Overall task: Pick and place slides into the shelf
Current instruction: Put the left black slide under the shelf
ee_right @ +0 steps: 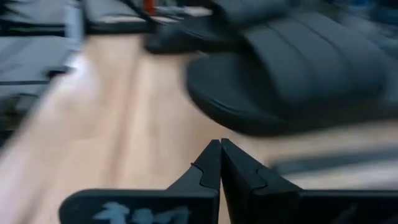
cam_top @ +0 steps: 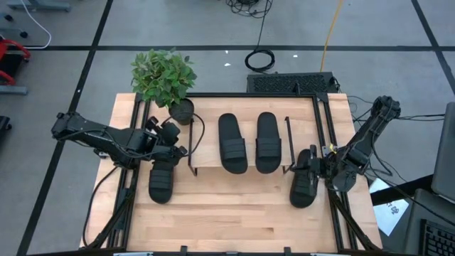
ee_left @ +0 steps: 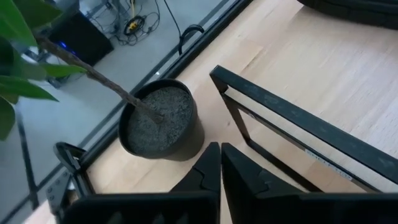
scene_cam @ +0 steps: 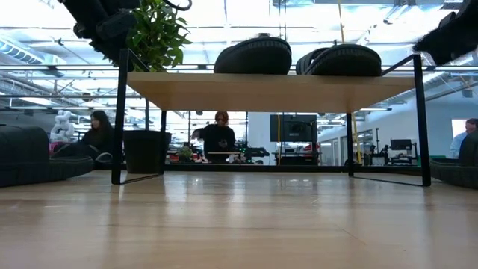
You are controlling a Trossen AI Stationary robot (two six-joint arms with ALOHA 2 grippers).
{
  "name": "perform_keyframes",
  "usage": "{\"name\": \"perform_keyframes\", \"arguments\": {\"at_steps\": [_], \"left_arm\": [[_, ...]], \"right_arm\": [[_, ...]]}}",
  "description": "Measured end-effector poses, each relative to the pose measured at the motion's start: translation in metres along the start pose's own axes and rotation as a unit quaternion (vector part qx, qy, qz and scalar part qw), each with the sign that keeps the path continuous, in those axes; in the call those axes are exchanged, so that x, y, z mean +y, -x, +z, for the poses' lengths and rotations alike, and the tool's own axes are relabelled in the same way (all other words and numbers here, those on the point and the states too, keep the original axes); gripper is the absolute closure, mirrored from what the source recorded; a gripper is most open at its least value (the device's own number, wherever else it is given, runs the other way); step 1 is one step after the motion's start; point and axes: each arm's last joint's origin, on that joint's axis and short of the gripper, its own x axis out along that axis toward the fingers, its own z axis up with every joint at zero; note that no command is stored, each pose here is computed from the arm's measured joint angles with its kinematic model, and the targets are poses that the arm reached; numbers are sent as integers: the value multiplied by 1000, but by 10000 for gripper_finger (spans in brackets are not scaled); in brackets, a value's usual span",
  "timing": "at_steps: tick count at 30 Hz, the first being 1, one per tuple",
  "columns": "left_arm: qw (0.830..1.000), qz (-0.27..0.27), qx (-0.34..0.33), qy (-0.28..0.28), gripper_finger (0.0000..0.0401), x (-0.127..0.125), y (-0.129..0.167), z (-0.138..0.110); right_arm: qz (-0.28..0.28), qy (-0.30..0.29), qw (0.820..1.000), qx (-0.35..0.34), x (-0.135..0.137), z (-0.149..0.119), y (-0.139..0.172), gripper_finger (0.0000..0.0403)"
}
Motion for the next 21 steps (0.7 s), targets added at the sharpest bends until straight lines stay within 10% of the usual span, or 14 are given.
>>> {"name": "perform_keyframes", "arguments": {"at_steps": [8,21], "left_arm": [[999,6,-50,-7,400,5,16,-4],[979,-6,-205,19,399,10,41,-40]], "right_arm": [[120,45,989,-70,15,27,13,403],[107,91,985,-98,-13,26,34,403]]}}
